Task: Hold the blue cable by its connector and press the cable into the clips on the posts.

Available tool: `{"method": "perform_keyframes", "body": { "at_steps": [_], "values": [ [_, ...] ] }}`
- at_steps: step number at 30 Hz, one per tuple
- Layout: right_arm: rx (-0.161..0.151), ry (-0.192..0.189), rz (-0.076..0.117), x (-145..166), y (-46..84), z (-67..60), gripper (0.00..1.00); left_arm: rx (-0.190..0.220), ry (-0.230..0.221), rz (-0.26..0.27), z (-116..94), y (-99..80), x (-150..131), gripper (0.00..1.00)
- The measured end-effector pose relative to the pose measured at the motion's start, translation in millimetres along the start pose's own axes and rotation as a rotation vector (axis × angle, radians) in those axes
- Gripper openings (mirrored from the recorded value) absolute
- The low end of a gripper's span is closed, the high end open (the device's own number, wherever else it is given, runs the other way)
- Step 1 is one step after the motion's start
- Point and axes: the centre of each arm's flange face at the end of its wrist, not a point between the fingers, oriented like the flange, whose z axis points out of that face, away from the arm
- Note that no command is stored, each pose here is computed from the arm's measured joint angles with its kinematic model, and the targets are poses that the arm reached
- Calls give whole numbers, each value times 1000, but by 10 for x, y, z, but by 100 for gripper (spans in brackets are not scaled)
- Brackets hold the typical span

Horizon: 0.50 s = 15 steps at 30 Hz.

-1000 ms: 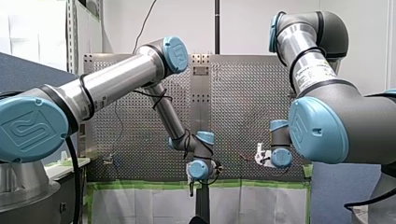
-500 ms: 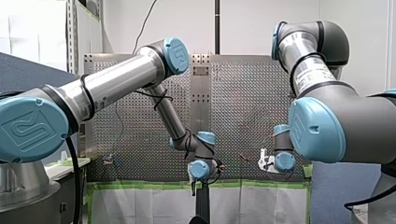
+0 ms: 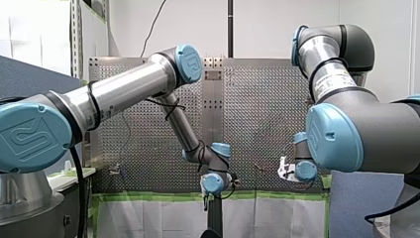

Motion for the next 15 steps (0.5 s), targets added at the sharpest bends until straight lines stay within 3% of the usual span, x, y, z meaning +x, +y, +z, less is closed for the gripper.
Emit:
{"method": "perform_keyframes", "body": {
  "at_steps": [10,15],
  "values": [
    [12,26,24,113,90,142,0,11,-3,-11,131,-86,5,0],
    [22,35,45,160,128,202,0,10,-10,-16,161,-102,-27,0]
  ]
}}
